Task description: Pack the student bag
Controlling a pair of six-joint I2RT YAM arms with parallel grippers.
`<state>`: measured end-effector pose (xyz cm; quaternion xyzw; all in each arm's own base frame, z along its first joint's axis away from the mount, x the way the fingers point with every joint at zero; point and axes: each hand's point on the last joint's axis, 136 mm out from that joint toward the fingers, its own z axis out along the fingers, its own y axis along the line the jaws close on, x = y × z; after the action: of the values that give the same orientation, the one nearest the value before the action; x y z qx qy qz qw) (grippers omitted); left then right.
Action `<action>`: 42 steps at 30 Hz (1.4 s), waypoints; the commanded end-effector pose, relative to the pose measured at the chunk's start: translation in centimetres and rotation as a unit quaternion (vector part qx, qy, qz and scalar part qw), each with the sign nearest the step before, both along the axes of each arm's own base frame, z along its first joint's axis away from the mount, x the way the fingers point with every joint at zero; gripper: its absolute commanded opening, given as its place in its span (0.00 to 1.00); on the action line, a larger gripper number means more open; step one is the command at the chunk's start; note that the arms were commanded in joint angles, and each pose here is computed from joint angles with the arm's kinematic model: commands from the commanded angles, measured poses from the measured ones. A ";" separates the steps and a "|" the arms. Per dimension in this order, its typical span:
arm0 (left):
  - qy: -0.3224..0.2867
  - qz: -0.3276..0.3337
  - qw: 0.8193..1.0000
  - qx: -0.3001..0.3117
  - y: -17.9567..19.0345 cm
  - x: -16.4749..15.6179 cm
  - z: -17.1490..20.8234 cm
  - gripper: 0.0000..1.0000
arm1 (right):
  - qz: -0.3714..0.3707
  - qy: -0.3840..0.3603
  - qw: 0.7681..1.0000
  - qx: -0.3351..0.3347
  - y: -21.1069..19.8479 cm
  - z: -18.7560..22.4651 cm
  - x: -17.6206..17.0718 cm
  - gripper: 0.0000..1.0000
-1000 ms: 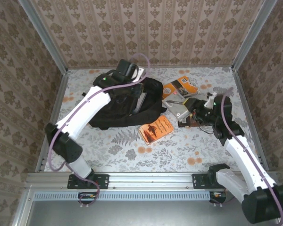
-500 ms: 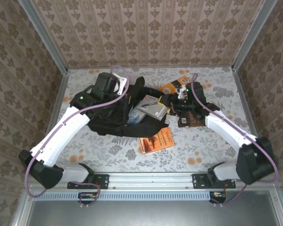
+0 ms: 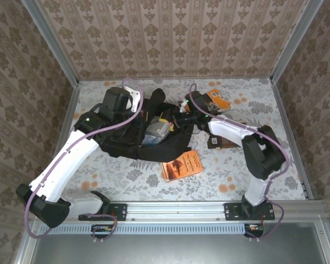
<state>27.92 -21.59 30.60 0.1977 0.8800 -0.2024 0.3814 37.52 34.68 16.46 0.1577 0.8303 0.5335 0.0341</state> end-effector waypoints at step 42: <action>0.054 0.010 0.998 -0.015 -0.2 1.8 -5.1 0.16 | 0.005 -0.200 0.916 -0.347 -11.8 1.2 -5.3 0.85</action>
<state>30.02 -19.98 25.93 0.1577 0.9033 -0.2057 0.3418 34.37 26.13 21.79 0.0136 0.9145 0.2984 0.2728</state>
